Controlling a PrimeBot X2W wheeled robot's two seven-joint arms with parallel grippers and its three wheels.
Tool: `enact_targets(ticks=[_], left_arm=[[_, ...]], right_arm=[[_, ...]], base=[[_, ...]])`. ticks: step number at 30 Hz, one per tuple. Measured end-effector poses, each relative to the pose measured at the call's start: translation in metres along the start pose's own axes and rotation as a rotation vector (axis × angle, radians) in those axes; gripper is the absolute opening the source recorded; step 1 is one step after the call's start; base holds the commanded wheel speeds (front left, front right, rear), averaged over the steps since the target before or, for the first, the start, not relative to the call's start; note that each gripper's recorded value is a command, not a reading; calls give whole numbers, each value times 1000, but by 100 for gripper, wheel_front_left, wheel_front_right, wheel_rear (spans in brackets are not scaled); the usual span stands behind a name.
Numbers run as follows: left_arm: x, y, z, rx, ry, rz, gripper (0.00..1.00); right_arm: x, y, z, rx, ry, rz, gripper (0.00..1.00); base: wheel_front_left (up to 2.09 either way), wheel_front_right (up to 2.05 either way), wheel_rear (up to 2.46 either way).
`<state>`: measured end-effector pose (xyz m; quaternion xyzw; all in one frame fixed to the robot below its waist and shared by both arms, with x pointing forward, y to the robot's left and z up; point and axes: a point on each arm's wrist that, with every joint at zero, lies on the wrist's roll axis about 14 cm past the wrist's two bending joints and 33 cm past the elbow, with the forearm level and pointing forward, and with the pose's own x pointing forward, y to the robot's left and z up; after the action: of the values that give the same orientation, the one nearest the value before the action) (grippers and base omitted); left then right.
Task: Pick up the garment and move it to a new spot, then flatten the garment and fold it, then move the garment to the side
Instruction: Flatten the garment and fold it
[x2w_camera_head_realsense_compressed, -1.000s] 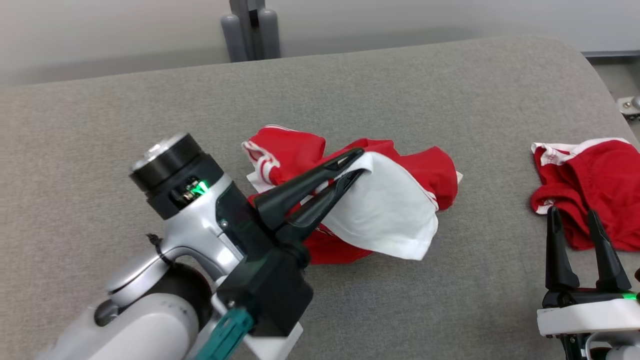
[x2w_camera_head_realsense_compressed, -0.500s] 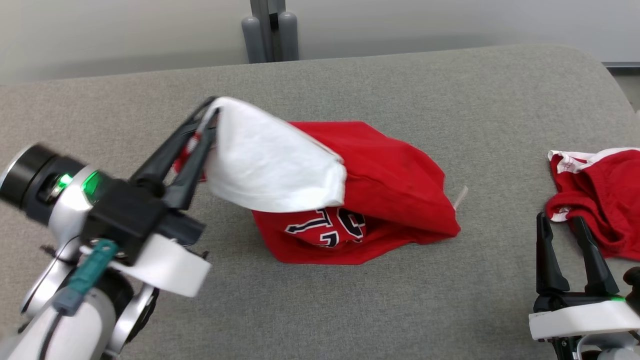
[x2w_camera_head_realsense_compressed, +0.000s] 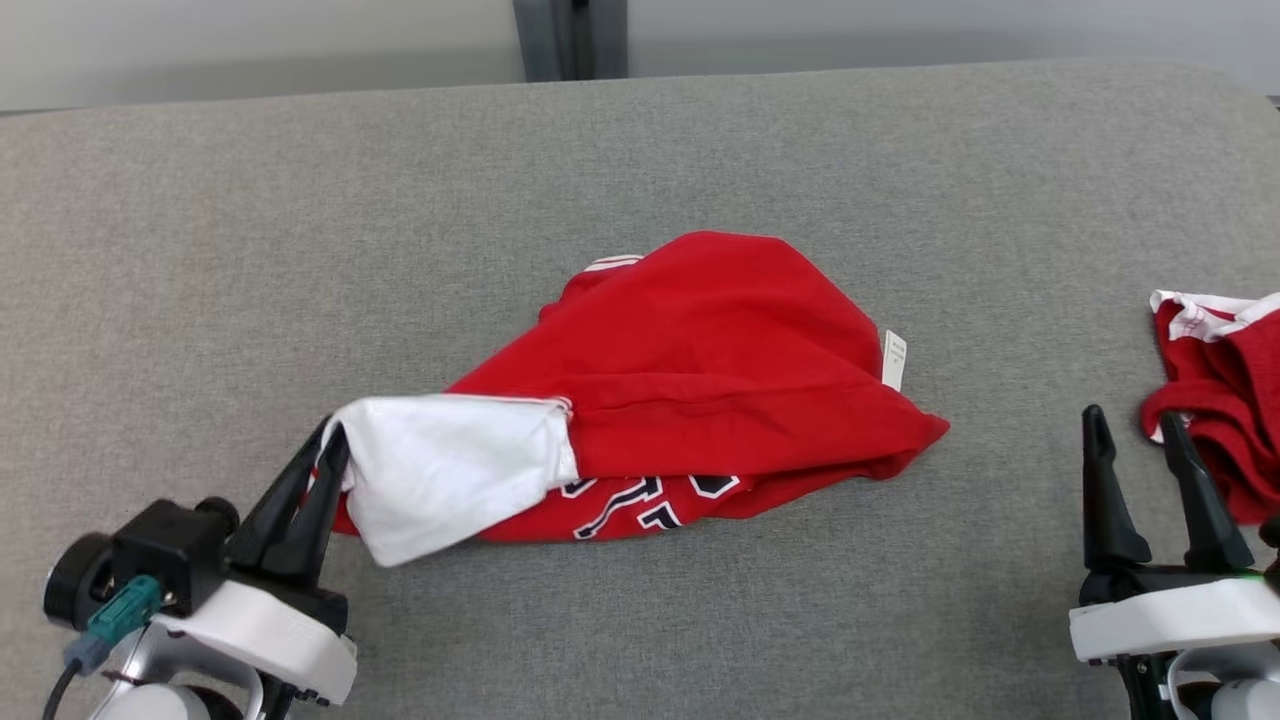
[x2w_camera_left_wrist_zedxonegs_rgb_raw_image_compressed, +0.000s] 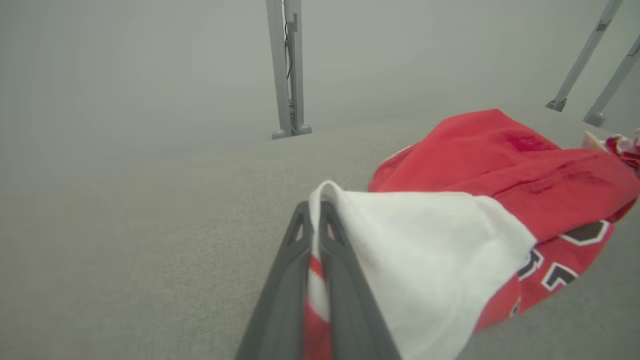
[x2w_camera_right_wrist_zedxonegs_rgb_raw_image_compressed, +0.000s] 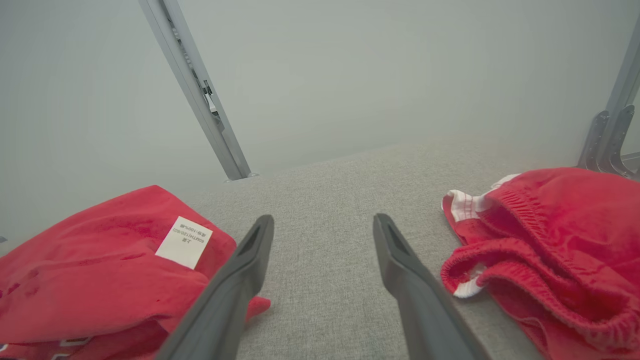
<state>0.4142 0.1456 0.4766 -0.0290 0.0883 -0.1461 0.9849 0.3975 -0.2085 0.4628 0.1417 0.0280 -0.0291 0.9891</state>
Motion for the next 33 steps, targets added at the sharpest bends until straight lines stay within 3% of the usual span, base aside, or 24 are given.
enact_targets(ticks=[6, 7, 8, 9, 15, 21, 26, 33], left_arm=[[-9, 21, -33, -66, 42, 67, 0], [-11, 22, -39, -69, 54, 68, 12], [-12, 26, -41, -76, 46, 86, 74], [-11, 30, -44, -78, 51, 98, 100], [-18, 69, -46, -46, 25, 276, 100], [-19, 86, -13, -56, -107, 400, 100], [-20, 75, 33, -51, -258, 407, 100], [-25, 37, 95, -9, -459, 318, 100]], right_arm=[[8, 6, -1, -11, 12, 19, 100], [8, 7, -1, -13, 14, 24, 100], [9, 8, -1, -15, 15, 28, 100], [9, 10, -1, -15, 16, 31, 100], [12, 13, 6, -28, 0, 43, 100], [12, 12, 19, -42, -38, 39, 100], [9, 15, 32, -54, -70, 49, 100], [7, 27, 44, -94, -97, 83, 100]], base=[[0, 0, 0], [0, 0, 0], [0, 0, 0], [0, 0, 0], [0, 0, 0], [0, 0, 0], [0, 0, 0], [0, 0, 0]])
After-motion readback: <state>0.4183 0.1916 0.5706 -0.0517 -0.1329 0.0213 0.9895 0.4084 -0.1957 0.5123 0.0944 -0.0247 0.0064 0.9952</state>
